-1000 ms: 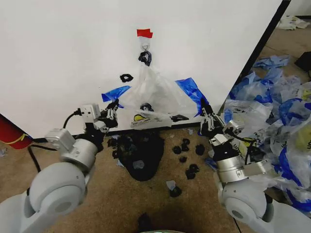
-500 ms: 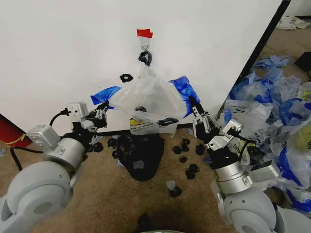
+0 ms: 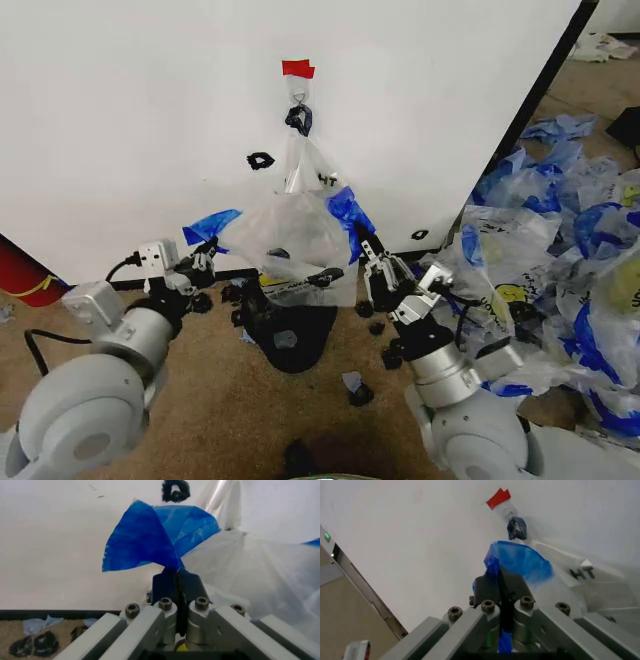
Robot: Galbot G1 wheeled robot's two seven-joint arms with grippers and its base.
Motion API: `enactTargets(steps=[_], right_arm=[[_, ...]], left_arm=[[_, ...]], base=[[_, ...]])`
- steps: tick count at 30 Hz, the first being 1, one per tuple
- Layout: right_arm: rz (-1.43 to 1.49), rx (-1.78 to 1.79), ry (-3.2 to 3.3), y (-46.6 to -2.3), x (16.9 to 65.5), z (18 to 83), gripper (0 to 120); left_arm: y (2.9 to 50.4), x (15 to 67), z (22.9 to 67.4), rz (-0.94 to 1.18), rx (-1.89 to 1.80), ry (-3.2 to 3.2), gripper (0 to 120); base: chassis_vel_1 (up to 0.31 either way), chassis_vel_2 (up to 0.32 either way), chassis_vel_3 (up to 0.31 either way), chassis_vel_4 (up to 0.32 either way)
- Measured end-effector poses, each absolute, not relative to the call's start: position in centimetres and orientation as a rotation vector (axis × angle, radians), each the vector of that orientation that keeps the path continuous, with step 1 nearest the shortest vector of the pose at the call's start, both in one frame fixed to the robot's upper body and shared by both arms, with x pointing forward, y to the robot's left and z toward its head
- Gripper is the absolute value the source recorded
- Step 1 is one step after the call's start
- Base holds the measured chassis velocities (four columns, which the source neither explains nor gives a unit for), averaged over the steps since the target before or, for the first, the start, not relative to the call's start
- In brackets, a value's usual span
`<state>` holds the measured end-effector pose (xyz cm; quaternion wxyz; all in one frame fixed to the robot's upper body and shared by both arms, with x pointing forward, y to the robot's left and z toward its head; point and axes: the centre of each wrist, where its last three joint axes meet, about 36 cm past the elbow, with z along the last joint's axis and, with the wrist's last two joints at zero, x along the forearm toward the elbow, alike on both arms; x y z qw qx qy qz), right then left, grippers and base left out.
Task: Pick up the garbage bag from the wall and place it over the trash bin.
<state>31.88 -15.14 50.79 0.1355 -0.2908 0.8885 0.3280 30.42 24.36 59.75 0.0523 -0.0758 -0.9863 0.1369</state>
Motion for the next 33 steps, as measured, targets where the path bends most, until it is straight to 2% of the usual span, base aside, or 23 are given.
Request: enactTargets(steps=[12,33], right_arm=[[0.939,-0.851,2.589,-13.0,33.8,48.6,0],[0.858,-0.789,2.68,-14.8,32.2,44.8,0]], left_arm=[[23.9,30.1,58.9,0.404,-0.235,-3.012,0],[22.9,29.0,56.9,0.383,-0.22,-3.002,0]], base=[[0.0,0.0,0.0,0.0],[0.0,0.0,0.0,0.0]])
